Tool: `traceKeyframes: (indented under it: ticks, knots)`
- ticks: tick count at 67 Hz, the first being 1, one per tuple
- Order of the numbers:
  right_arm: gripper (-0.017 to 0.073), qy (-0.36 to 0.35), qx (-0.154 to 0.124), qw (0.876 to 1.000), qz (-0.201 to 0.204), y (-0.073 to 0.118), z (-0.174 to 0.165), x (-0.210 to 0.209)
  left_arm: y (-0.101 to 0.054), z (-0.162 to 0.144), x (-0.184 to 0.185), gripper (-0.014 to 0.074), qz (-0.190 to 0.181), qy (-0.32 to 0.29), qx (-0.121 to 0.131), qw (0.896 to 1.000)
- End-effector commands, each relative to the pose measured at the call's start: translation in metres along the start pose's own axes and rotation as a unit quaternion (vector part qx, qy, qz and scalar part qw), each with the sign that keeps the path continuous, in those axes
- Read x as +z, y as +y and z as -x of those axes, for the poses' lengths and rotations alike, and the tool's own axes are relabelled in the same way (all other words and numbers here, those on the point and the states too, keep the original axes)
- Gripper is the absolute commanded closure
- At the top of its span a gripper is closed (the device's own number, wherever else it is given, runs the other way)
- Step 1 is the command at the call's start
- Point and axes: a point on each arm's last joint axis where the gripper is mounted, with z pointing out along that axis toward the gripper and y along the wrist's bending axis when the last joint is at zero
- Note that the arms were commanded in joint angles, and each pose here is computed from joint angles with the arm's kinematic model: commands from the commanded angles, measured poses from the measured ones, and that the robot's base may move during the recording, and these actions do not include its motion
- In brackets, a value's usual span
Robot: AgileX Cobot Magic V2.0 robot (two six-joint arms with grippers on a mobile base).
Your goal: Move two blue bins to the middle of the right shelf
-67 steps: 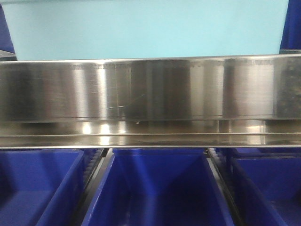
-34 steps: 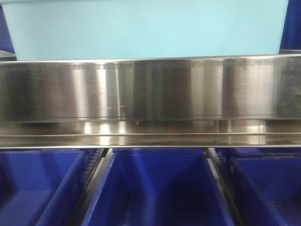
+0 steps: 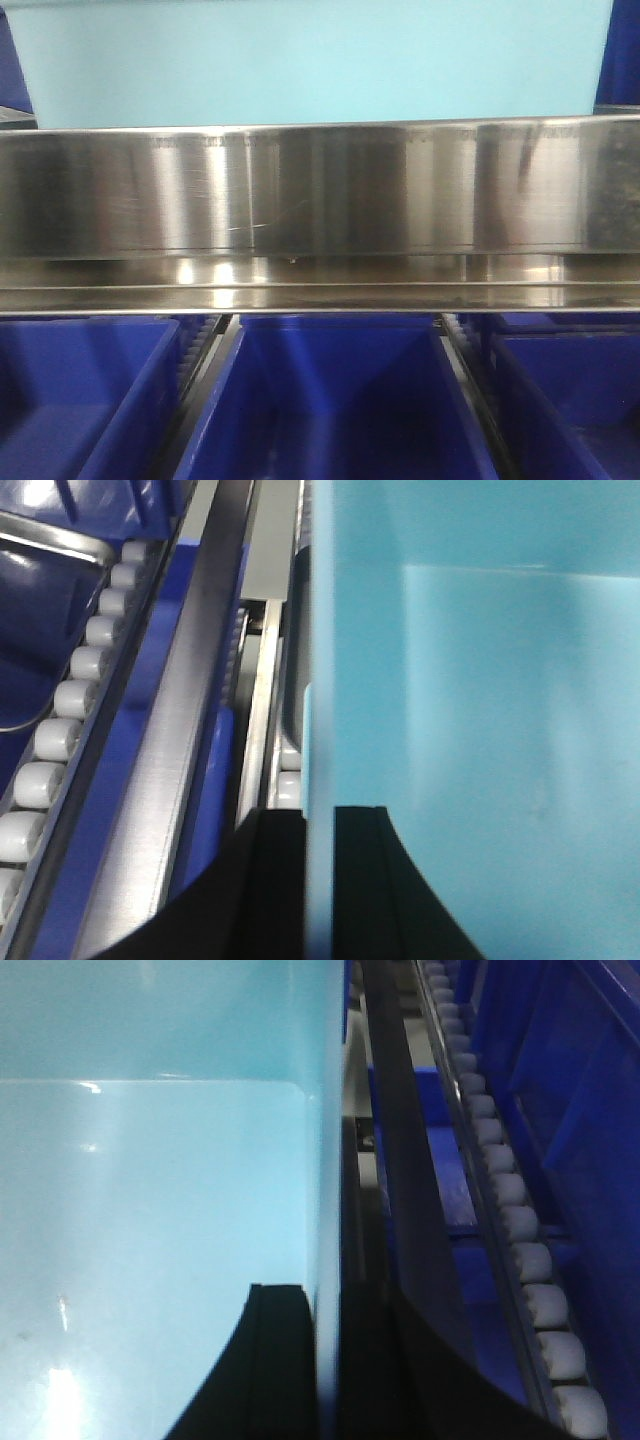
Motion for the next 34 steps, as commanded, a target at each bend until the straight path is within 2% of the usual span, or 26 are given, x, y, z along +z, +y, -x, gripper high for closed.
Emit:
traceKeyframes:
  ticks: [1,11,23,29,34]
  knots:
    - [0.0726,-0.043,0.000,0.999,0.018,-0.001,-0.002,-0.004,-0.003,0.001,-0.010,0.0704,-0.047,-0.045,-0.005,0.998]
    - [0.0726,-0.068,-0.003,0.996,0.054,-0.002,-0.014,-0.005,-0.004,-0.012,-0.003,0.0704,-0.067,-0.052,-0.006,0.996]
    - [0.0726,-0.066,-0.022,0.996,0.061,-0.001,-0.030,0.005,-0.006,-0.026,0.011,0.0704,-0.082,-0.057,0.008,0.995]
    - [0.0726,-0.071,-0.018,0.994,0.075,0.002,-0.033,0.009,-0.005,-0.025,0.013,0.0704,-0.080,-0.061,0.013,0.995]
    - [0.0726,-0.073,-0.017,0.995,0.071,0.002,-0.036,0.011,-0.005,-0.025,0.013,0.0704,-0.078,-0.063,0.016,0.995]
